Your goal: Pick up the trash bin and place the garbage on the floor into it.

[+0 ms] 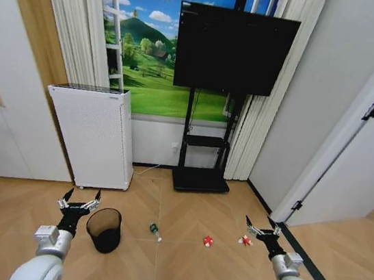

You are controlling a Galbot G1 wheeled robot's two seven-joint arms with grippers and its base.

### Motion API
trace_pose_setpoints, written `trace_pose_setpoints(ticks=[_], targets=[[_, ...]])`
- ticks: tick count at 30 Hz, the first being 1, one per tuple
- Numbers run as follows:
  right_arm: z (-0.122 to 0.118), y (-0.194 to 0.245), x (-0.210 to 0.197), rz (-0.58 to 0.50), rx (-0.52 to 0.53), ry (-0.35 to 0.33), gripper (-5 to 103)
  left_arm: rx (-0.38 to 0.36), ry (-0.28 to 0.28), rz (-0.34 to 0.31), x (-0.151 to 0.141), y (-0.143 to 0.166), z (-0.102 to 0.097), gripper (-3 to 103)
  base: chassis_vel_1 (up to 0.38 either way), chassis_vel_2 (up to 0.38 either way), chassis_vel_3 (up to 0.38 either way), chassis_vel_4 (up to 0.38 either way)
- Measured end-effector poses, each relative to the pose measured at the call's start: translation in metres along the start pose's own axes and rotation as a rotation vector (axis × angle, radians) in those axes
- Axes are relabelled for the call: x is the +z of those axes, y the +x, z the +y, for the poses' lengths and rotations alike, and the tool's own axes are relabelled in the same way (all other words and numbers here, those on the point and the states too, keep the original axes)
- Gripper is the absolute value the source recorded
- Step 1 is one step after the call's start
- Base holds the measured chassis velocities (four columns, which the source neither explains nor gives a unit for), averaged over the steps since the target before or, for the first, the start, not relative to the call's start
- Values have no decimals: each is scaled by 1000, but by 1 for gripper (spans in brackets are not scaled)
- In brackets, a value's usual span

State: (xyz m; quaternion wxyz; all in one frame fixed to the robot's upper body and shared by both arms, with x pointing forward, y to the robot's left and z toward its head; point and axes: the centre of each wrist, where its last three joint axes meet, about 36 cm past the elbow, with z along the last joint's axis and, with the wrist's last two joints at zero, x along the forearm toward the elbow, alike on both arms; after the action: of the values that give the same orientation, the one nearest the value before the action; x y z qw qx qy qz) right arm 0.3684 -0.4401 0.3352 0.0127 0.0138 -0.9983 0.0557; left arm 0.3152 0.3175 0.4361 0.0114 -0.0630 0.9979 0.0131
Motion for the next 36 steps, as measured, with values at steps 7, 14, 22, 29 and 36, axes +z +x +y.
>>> trace_pose_setpoints(ticks=[7, 14, 22, 29, 36], targets=[[-1, 1, 1, 5, -3, -7, 100, 1, 1, 5, 2, 2, -3, 100, -289, 422, 289, -419], [-7, -1, 10, -13, 20, -6, 100, -26, -6, 17, -2, 1, -2, 100, -257, 432, 265, -434], [-7, 3, 20, -2, 8, 4, 100, -61, 0, 58, -2, 0, 0, 100, -204, 248, 186, -201], [-6, 7, 26, 4, -10, 12, 100, -156, 146, 287, -11, 29, -24, 100, 5, -40, -16, 25], [-9, 14, 37, 28, -11, 14, 100, -227, 103, 410, 31, 57, -12, 100, 19, -24, -24, 12]])
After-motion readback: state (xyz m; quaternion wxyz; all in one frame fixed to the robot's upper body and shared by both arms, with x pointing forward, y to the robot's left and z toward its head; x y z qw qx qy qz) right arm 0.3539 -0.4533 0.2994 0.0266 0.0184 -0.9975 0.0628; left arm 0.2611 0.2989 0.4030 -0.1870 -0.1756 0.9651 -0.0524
